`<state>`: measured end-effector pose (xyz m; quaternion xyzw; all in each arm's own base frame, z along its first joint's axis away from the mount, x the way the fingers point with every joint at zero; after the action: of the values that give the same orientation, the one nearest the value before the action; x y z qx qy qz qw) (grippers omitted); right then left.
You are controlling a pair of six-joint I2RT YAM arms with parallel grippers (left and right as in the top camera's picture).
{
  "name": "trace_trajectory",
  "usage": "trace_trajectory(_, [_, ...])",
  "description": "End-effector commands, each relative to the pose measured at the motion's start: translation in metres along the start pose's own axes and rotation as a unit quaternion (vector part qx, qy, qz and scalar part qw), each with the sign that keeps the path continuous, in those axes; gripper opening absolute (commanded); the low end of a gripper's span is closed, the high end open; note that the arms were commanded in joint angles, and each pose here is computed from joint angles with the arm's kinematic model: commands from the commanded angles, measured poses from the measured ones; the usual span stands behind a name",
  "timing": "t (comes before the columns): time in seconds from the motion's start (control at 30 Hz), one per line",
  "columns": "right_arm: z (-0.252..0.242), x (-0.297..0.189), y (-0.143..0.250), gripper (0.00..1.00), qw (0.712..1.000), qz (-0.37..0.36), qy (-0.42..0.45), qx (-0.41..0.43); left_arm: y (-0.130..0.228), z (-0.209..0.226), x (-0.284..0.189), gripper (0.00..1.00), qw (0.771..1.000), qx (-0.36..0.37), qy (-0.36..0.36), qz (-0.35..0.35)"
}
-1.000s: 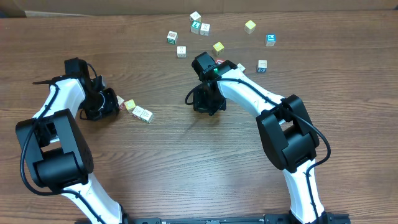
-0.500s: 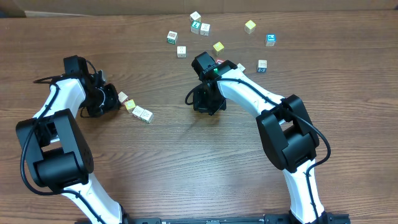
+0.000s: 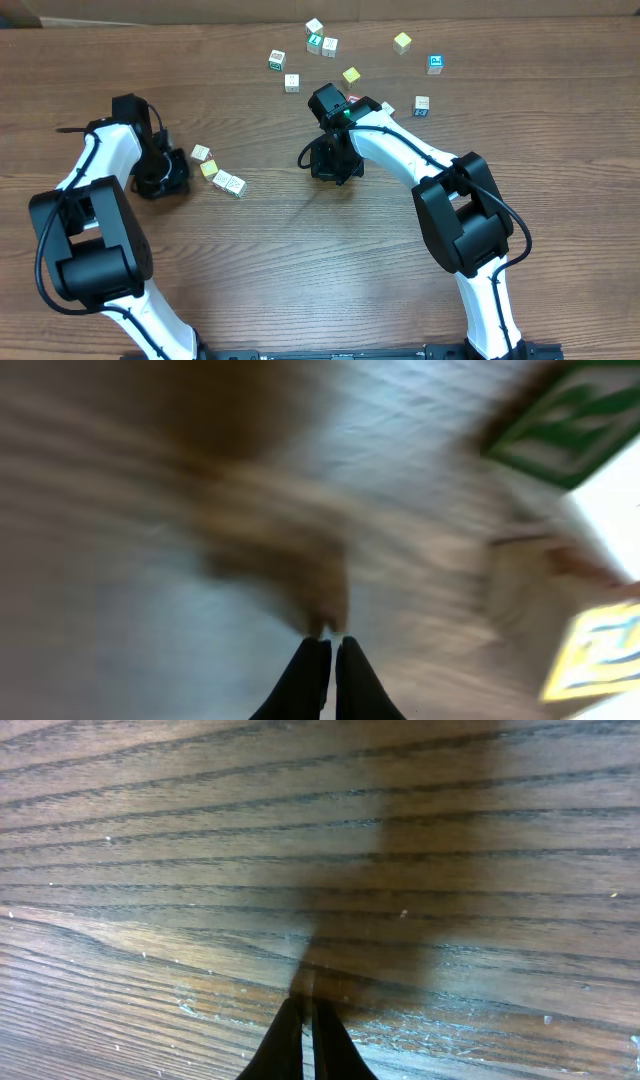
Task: Form a horizontal line
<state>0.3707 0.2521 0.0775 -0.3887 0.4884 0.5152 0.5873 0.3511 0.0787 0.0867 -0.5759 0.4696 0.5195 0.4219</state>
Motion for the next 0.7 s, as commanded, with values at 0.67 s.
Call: trace_trajectory(0.67, [0.102, -0.018, -0.035, 0.04, 0.927, -0.111, -0.329, -0.141, 0.003, 0.016, -0.144, 0.04, 0.981, -0.055, -0.044, -0.179])
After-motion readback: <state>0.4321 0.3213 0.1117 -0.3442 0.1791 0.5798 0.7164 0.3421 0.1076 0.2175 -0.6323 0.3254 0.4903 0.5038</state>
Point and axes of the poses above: each gripper's point midway between its finger pads, its own x axis out along the fingers, its own z axis along the line the jaws close on, y = z × x, the point moved 8 cm from there along -x, back along the fingers, and after that the axes turned 10 degrees about x, right-handed, at the moved point
